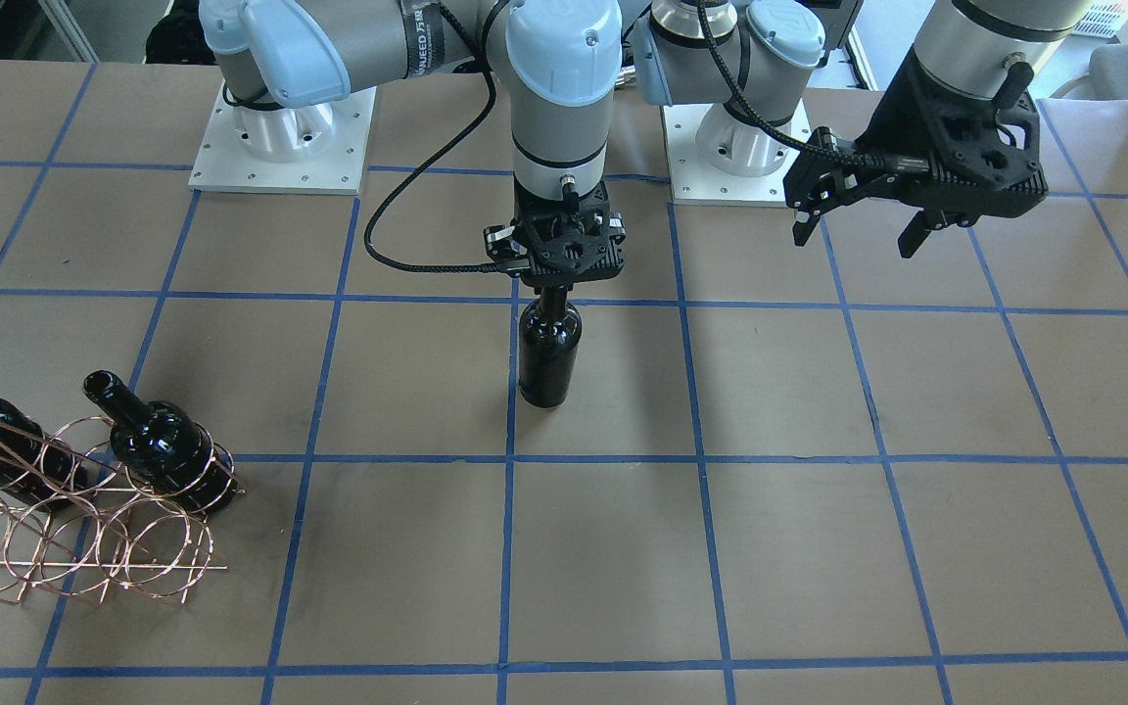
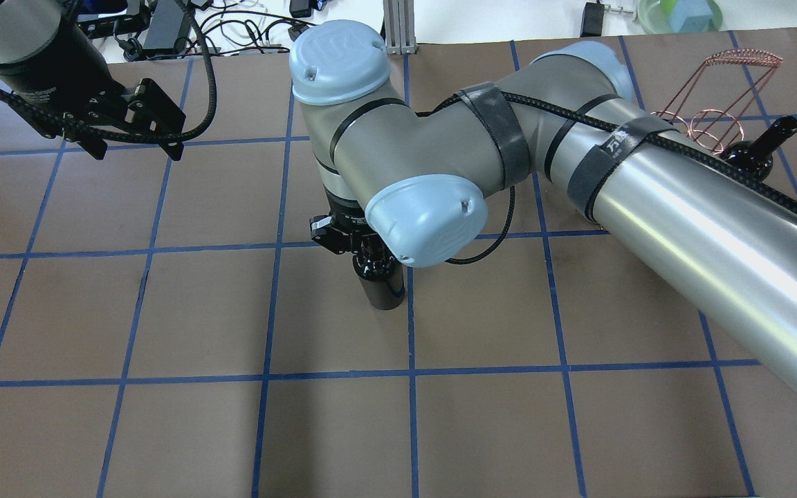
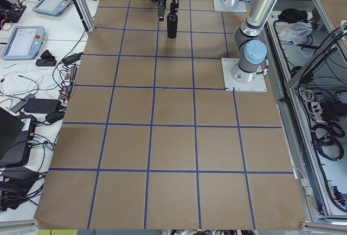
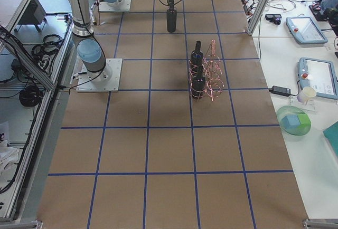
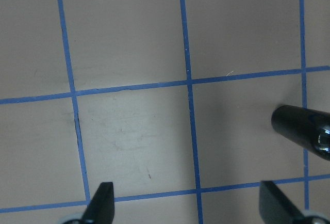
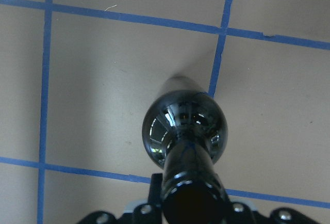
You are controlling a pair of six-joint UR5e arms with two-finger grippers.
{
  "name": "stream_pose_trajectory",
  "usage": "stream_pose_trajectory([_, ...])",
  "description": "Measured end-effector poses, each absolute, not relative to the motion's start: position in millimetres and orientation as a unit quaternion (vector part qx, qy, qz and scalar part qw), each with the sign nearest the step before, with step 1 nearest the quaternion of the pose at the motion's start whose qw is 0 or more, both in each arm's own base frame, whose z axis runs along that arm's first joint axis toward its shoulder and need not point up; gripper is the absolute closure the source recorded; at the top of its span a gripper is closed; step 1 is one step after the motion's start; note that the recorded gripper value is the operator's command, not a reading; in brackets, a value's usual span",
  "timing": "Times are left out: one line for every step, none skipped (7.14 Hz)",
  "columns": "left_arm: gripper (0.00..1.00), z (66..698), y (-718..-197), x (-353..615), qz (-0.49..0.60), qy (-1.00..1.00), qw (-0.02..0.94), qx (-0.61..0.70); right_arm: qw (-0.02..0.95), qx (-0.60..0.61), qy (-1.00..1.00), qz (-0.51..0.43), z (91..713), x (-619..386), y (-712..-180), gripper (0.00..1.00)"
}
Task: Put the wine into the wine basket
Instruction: 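Lower the right gripper onto the bottle neck and close it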
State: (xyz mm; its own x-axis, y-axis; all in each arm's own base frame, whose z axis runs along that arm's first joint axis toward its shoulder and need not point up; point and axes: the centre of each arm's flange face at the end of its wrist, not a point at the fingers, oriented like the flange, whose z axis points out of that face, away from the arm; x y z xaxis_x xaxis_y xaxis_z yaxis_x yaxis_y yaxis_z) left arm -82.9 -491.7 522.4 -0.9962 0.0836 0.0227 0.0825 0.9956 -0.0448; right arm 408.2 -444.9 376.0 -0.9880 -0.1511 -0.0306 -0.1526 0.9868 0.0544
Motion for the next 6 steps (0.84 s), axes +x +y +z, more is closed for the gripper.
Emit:
stream_pose_trajectory([0.0,522.8,-491.4,-83.2,0.022,-0.999,0.012,-0.042,0.013,-0.077,0.997,0.028,375.8,407.6,-445.7,1.0])
stream_pose_trajectory([0.0,522.8,-491.2,-83.2,0.022,-0.999,0.012,-0.043,0.013,-0.078,0.996,0.028,376.4,406.5,-447.1,1.0])
stream_pose_trajectory([0.0,522.7,-491.1,-83.0,0.022,-0.999,0.012,-0.043,0.015,-0.079,0.996,0.027,378.0,405.2,-449.0,0.74])
stream_pose_trajectory([0.0,522.7,-491.2,-82.9,0.022,-0.999,0.012,-0.043,0.017,-0.078,0.996,0.026,380.6,404.3,-449.8,0.02])
stream_pose_trajectory([0.0,522.8,-491.2,-83.0,0.022,-0.999,0.012,-0.043,0.019,-0.076,0.997,0.026,381.7,404.2,-448.8,0.01])
stream_pose_trajectory([0.0,522.8,-491.2,-82.9,0.022,-0.999,0.012,-0.043,0.019,-0.072,0.997,0.027,381.9,404.3,-447.1,0.0])
